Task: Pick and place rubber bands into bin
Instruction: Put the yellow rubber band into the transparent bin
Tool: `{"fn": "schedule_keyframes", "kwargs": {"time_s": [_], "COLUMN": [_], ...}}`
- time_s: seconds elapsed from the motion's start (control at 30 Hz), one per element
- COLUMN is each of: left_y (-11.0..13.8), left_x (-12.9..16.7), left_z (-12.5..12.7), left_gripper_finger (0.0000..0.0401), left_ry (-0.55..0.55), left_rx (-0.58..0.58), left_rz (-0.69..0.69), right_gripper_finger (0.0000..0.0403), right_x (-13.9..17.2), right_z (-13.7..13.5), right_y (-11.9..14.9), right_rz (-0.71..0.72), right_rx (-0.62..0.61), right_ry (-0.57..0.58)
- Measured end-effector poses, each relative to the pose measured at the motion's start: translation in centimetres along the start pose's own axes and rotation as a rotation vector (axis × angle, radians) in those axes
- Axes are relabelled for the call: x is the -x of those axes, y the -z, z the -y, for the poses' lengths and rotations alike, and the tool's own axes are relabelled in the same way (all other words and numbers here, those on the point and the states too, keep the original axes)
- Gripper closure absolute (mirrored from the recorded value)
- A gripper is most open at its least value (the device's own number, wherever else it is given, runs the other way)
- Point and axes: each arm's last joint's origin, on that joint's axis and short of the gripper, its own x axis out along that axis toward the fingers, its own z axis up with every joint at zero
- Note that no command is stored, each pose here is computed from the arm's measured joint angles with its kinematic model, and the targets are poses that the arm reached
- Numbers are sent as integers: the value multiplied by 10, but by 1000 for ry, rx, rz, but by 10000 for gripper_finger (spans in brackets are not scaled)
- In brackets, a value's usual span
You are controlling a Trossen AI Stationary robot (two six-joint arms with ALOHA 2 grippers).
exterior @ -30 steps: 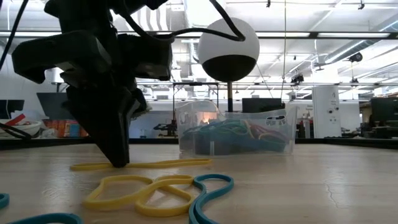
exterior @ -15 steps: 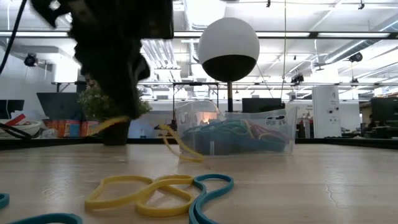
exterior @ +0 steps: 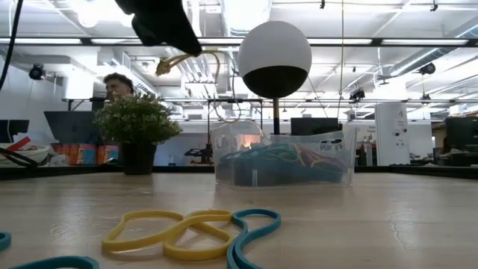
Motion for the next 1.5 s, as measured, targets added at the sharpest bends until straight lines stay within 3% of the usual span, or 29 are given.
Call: {"fn": "schedule_keyframes", "kwargs": {"time_s": [0.4, 0.63, 1.0, 1.37, 1.5], "left_y": [-18, -31, -42, -32, -34], "left_x": [-4, -13, -27, -79, -86], "left_z": [-19, -49, -87, -102, -100], "left_gripper_finger": [401, 401, 401, 401, 401], "left_ry": [-79, -145, -126, -68, -65], "left_rx": [-18, 24, 66, 86, 86], "left_rz": [112, 136, 192, 66, 65], "right_gripper_finger": [275, 275, 275, 275, 275], "right_x": [0, -1, -4, -7, -8], "right_z": [0, 1, 2, 2, 3], "right_y": [0, 1, 5, 9, 11], "right_rz": [1, 6, 5, -3, -5], "right_rx": [2, 1, -21, -17, -32], "right_ry": [6, 18, 37, 43, 44]}}
